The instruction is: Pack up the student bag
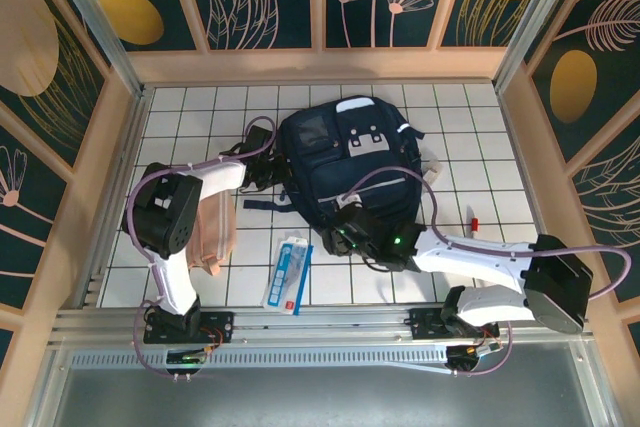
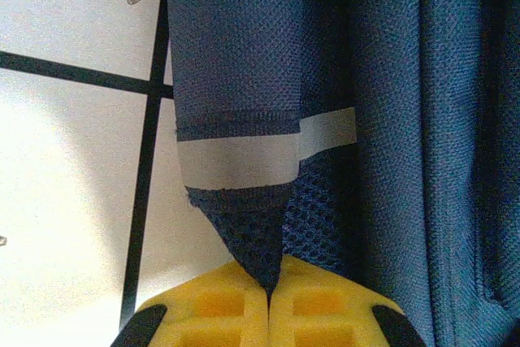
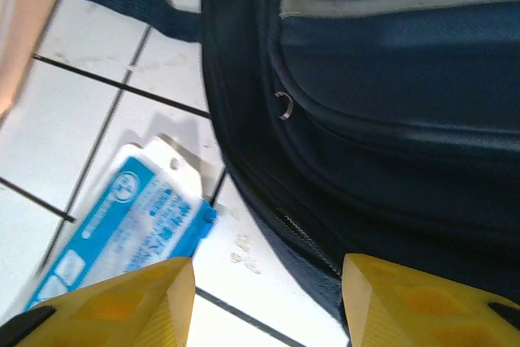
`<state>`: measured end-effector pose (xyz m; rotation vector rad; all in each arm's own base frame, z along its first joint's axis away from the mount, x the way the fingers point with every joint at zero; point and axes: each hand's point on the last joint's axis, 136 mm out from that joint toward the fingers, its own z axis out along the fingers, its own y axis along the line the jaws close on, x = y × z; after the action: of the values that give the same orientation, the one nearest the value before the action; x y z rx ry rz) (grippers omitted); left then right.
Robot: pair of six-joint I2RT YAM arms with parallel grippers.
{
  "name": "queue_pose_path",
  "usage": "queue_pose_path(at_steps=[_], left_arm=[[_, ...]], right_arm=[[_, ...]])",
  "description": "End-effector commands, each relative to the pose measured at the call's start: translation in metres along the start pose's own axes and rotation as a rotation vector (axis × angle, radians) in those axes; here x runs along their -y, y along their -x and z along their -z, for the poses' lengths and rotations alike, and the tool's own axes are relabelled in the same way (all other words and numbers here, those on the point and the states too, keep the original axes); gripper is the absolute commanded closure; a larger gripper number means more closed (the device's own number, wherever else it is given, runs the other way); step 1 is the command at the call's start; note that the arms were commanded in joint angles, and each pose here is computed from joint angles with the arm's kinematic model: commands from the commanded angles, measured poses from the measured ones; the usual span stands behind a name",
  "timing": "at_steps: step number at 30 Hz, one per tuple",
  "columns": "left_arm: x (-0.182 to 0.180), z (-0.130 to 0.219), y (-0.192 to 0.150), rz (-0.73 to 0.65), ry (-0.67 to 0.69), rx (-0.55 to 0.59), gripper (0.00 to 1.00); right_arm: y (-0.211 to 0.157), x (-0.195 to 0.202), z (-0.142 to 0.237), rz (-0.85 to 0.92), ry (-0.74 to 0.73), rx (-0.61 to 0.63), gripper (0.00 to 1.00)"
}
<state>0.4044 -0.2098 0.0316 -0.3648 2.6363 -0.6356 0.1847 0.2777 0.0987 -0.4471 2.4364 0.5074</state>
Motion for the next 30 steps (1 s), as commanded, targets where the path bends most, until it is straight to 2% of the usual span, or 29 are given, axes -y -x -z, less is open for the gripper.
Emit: queue_pose_path(at_steps=[1,5,7,11,15,18,21,25,30], left_arm=[[-0.002,0.017,0.009,0.02,0.016,0.059,1.0],[0.005,0.038,0.007,0.062,-0.032,0.084,1.0],[0.009,0.039,0.001,0.114,-0.079,0.072,1.0],[0.015,0.051,-0.008,0.212,-0.156,0.07,1.0],[0.019,0.062,-0.008,0.275,-0.191,0.096,1.0],[0.029,0.071,-0.009,0.315,-0.218,0.101,1.0],[0.036,0.077,-0.013,0.401,-0.22,0.097,1.0],[0.038,0.081,-0.016,0.508,-0.195,0.071,1.0],[0.061,0.087,-0.026,0.593,-0.296,-0.017,1.0]], right_arm=[[-0.009,0.017,-0.009,0.017,-0.086,0.023,0.48],[-0.026,0.028,-0.022,0.049,-0.127,-0.016,0.49],[-0.022,0.044,-0.024,0.036,-0.221,0.017,0.5],[0.006,0.082,-0.029,-0.043,-0.356,0.109,0.5],[0.045,0.1,-0.039,-0.121,-0.303,0.168,0.51],[0.073,0.085,-0.038,-0.077,-0.243,0.189,0.51],[0.086,0.069,-0.031,-0.066,-0.202,0.156,0.49],[0.073,0.044,-0.016,-0.128,-0.109,0.088,0.47],[0.05,-0.017,-0.002,-0.134,0.026,0.02,0.47]])
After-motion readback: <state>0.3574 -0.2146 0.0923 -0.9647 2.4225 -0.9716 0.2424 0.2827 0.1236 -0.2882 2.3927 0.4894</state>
